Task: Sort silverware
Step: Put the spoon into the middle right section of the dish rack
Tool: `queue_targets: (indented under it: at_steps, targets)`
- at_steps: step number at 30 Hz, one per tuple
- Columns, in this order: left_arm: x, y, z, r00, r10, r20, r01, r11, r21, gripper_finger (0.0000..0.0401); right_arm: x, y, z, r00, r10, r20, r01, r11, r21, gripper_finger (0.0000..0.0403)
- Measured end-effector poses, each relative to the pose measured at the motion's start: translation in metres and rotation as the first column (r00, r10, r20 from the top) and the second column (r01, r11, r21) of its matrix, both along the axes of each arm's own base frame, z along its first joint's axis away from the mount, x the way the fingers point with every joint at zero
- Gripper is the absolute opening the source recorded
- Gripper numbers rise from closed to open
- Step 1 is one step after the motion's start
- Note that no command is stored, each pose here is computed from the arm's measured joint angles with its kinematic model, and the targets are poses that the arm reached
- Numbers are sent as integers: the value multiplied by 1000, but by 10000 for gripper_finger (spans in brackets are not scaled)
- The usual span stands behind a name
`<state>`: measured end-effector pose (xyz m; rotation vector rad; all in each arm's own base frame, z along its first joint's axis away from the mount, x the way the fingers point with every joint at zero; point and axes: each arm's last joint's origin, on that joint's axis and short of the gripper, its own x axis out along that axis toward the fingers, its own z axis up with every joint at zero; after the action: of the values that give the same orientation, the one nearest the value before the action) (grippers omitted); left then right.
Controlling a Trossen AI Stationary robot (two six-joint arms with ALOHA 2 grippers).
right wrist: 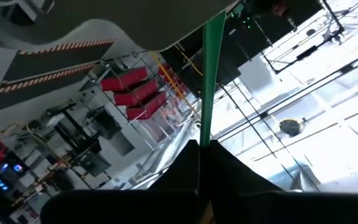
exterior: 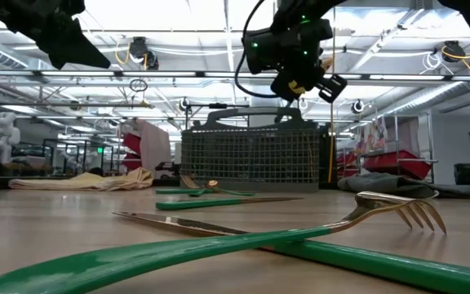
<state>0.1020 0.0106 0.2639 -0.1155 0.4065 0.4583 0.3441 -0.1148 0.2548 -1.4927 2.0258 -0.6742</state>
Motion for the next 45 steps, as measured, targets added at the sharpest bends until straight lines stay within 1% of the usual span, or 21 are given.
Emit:
queue_targets:
  at_steps: [2, 4, 7, 11, 13, 15, 16, 19, 21, 23, 25, 30, 34, 40, 45]
  targets:
    - [0, 0, 0, 1000, 2, 0, -2, 1000, 1, 21, 1, 2, 1, 1000, 9, 3, -8, 1000, -28, 0]
    - [0, 0, 0, 1000, 2, 0, -2, 1000, 1, 21, -1, 4, 9, 999, 12, 42, -9, 997, -70, 0]
    - [0, 0, 0, 1000, 9, 0, -9, 1000, 4, 21, -4, 8, 34, 985, 28, 169, -4, 990, -141, 0]
    - [0, 0, 0, 1000, 13, 1, -13, 1000, 5, 21, -9, 18, 66, 955, 57, 290, -8, 986, -168, 0]
    - [0, 0, 0, 1000, 13, 1, -13, 1000, 5, 21, -13, 28, 78, 946, 78, 315, -35, 989, -140, 0]
    - [0, 0, 0, 1000, 13, 1, -13, 1000, 5, 21, -15, 41, 84, 947, 104, 304, -89, 994, -62, 0]
    - [0, 0, 0, 1000, 13, 1, -13, 1000, 5, 21, -13, 47, 84, 946, 122, 300, -115, 993, -41, 0]
    - [0, 0, 0, 1000, 13, 1, -13, 1000, 5, 21, -8, 66, 78, 955, 180, 235, -185, 983, 2, 0]
    - [0, 0, 0, 1000, 13, 0, -13, 1000, 6, 21, -4, 76, 74, 953, 207, 219, -222, 974, 47, 0]
    - [0, 0, 0, 1000, 11, -1, -11, 1000, 10, 21, 1, 79, 67, 957, 218, 194, -238, 967, 87, 0]
    - [0, 0, 0, 1000, 11, -2, -11, 1000, 10, 21, 8, 80, 55, 964, 223, 142, -239, 965, 107, 0]
    - [0, 0, 0, 1000, 11, -2, -11, 1000, 10, 21, 22, 73, 28, 975, 221, 5, -219, 965, 141, 0]
    - [0, 0, 0, 1000, 11, -3, -11, 1000, 10, 21, 33, 64, 4, 972, 210, -109, -192, 969, 153, 0]
    - [0, 0, 0, 1000, 11, -4, -11, 1000, 11, 21, 37, 51, -14, 964, 184, -192, -151, 973, 174, 0]
    - [0, 0, 0, 1000, 11, -7, -11, 1000, 12, 21, 34, 41, -14, 956, 168, -242, -123, 975, 187, 0]
